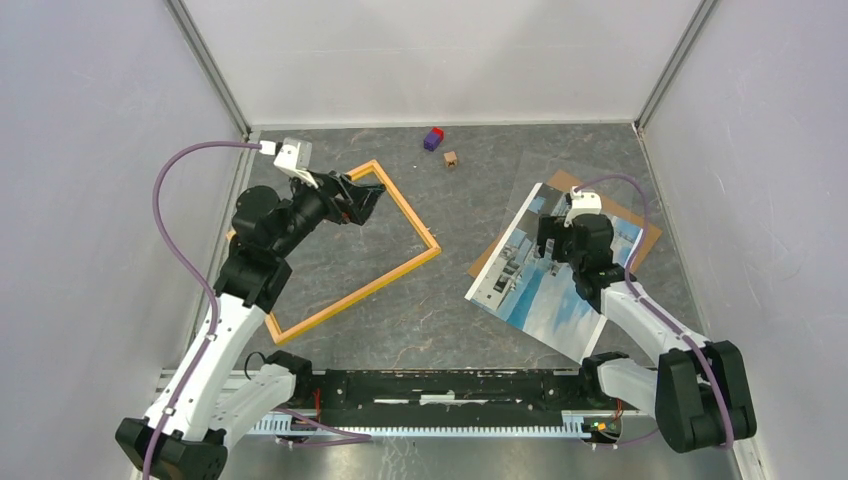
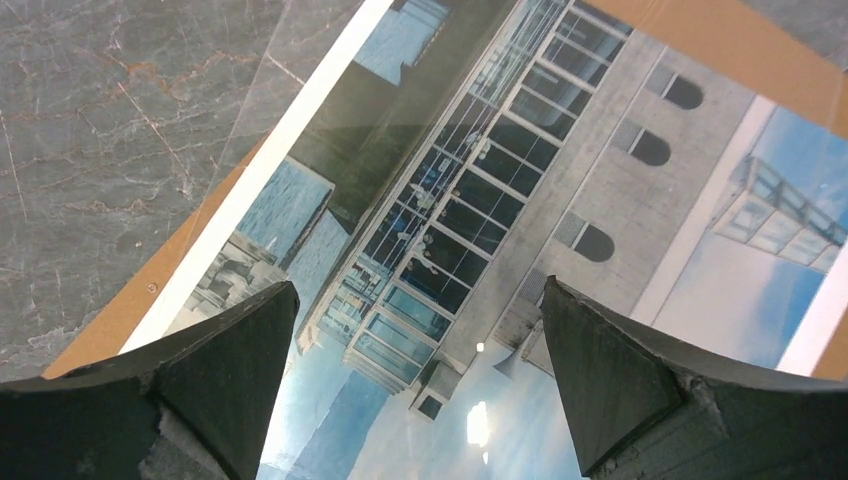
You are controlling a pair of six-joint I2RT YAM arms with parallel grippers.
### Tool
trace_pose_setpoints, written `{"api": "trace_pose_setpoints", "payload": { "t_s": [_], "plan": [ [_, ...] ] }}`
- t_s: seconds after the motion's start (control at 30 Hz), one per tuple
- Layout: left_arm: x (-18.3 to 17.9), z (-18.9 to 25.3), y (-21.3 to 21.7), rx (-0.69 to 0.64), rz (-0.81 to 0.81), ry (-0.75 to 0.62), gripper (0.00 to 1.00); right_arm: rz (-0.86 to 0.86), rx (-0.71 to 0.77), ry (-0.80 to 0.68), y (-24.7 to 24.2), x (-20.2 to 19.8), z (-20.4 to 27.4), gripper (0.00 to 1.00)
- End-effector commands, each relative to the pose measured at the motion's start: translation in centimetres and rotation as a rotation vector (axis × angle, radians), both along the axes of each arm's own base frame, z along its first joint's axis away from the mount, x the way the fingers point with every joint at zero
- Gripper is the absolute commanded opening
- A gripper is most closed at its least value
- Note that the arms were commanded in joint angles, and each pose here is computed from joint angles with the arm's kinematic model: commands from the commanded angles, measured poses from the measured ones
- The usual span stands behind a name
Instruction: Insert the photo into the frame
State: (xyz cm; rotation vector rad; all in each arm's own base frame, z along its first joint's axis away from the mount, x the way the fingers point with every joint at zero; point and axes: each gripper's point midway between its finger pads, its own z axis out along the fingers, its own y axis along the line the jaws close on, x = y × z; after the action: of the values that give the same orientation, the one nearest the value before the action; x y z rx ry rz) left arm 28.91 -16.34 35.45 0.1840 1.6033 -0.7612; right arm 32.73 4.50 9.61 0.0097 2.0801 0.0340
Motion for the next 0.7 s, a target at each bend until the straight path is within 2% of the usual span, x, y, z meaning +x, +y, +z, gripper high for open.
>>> {"api": "trace_pose_setpoints", "payload": {
  "t_s": [0.0, 0.27, 0.37, 0.47, 0.67],
  "plan": [
    [0.0, 0.4, -1.7, -0.047, -0.074, 0.05, 1.0, 0.037, 0.095, -0.003, 1.2, 1.0, 0.7, 0.98],
    [1.4, -4.1, -5.4, -0.095, -0.197, 0.269, 1.0, -0.032, 0.186, 0.025, -1.0, 0.4, -0.9, 0.98],
    [2.1, -7.1, -7.2, -0.11, -0.202, 0.41, 1.0, -0.109, 0.191, 0.06, -2.9, -0.3, -2.3, 0.98],
    [2.2, -10.3, -9.7, -0.108, -0.189, 0.529, 1.0, -0.257, 0.189, 0.063, -6.7, -1.3, -3.3, 0.98],
    [2.0, -13.4, -17.1, -0.077, -0.211, 0.585, 1.0, -0.386, 0.189, 0.044, -10.6, -1.6, -2.7, 0.98]
  ]
}}
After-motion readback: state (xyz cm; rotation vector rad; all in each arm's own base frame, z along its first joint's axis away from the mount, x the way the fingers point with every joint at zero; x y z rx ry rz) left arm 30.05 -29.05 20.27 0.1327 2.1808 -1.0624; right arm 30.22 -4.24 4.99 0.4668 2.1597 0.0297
